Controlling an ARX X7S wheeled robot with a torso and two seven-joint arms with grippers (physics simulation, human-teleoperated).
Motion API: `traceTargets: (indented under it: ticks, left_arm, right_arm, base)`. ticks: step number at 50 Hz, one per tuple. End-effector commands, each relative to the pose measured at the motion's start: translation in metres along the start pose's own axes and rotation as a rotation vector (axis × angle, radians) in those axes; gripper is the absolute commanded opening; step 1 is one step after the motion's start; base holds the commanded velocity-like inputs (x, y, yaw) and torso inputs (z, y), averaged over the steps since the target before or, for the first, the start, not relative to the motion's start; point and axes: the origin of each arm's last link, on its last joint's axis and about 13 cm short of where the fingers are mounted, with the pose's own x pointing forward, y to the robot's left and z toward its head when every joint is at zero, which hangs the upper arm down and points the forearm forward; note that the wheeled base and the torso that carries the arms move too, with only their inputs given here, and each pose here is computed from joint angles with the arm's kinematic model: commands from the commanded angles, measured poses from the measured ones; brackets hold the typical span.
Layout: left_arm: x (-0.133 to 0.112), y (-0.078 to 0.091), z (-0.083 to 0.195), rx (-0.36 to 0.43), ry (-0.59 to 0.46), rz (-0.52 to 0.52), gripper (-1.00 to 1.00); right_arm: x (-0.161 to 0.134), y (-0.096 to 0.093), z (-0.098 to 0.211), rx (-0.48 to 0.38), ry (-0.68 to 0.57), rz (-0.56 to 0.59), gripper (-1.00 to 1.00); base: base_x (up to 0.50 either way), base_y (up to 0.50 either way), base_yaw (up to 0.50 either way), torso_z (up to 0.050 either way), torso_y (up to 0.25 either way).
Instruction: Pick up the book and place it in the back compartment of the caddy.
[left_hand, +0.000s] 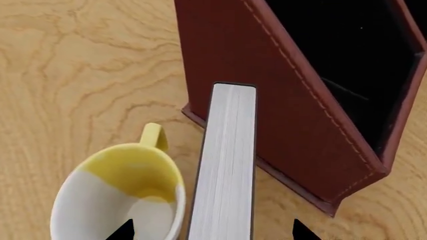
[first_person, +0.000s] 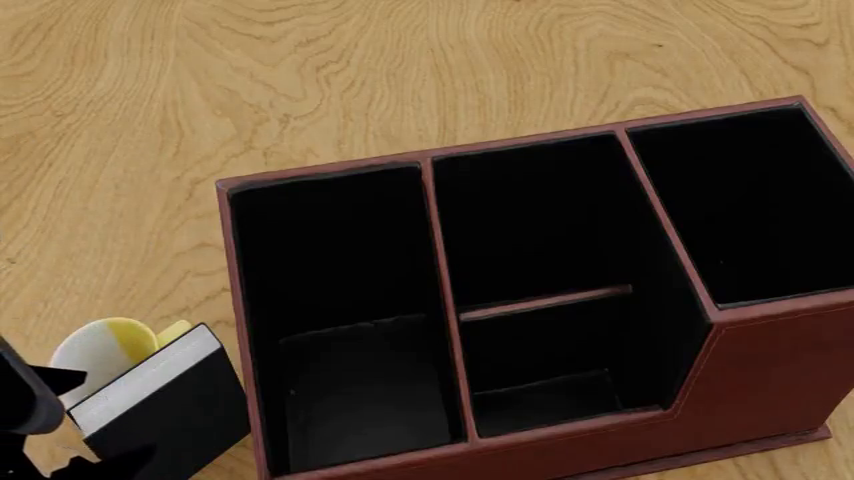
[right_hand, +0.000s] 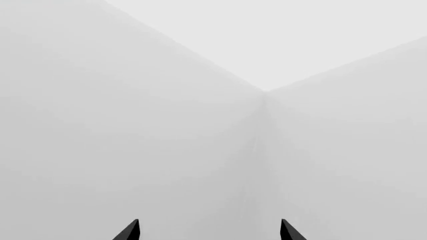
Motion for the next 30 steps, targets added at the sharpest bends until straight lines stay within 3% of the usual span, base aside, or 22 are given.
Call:
traceTargets:
  ticks: [1, 30]
  left_arm:
    - [0.0051, 0.0001, -0.0035, 0.0, 0.009, -0.011, 1.0]
    - [0.0127, -0.001, -0.0068, 0.0, 0.026, -0.032, 1.0]
  right_arm:
    - [-0.0004, -0.0001, -0.0004, -0.004, 0.003, -0.001, 1.0]
    - [0.0006, 0.002, -0.0037, -0.006, 0.011, 0.0, 1.0]
  base:
    - [0.0, 0.0, 0.0, 0.0, 0.0]
    - [0.0, 0.0, 0.0, 0.0, 0.0]
